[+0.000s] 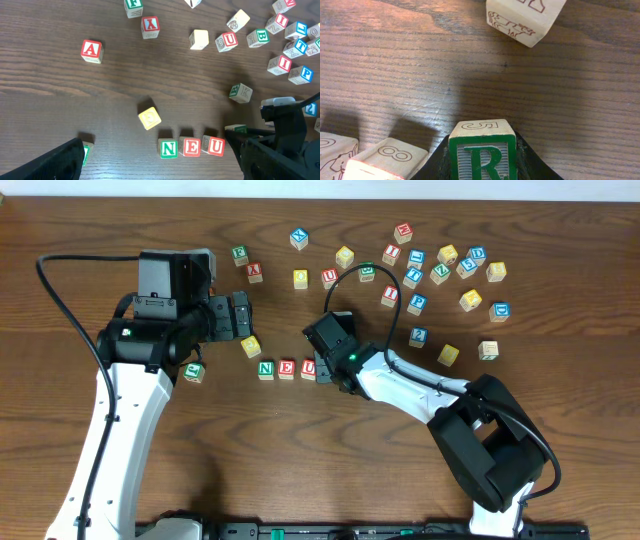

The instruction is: Spell out NEURIPS

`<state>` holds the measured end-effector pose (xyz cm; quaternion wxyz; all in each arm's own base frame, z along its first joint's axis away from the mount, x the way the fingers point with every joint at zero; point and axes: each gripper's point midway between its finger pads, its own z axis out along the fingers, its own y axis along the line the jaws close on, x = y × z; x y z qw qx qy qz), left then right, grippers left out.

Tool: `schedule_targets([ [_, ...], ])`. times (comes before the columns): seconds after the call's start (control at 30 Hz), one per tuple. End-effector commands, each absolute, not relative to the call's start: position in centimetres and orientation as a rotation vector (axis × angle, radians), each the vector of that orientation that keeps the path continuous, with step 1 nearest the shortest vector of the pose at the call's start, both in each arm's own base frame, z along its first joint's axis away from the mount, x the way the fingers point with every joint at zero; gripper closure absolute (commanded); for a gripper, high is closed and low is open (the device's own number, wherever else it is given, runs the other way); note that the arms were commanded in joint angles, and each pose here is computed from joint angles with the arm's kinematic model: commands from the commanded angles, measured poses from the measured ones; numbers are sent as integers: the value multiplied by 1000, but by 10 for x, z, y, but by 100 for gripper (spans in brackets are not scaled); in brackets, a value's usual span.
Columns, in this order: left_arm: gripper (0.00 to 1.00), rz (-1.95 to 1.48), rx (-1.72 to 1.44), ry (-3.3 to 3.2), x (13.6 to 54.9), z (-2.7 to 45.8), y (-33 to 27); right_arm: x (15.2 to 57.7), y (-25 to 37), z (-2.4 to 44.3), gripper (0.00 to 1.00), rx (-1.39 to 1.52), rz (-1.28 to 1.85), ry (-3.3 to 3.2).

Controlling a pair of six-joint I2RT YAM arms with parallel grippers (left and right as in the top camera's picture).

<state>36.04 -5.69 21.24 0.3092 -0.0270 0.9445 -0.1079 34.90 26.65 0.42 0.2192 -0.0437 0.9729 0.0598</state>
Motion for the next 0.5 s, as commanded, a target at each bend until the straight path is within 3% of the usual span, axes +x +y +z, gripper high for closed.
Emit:
schedule_targets([
  [0.0,2,-292,-60,2463,363,225,-58,327,268,-22,78,-181,153,2786],
  [0.47,2,-292,-60,2463,363,225,-58,315,276,-23,78,-216,148,2801],
])
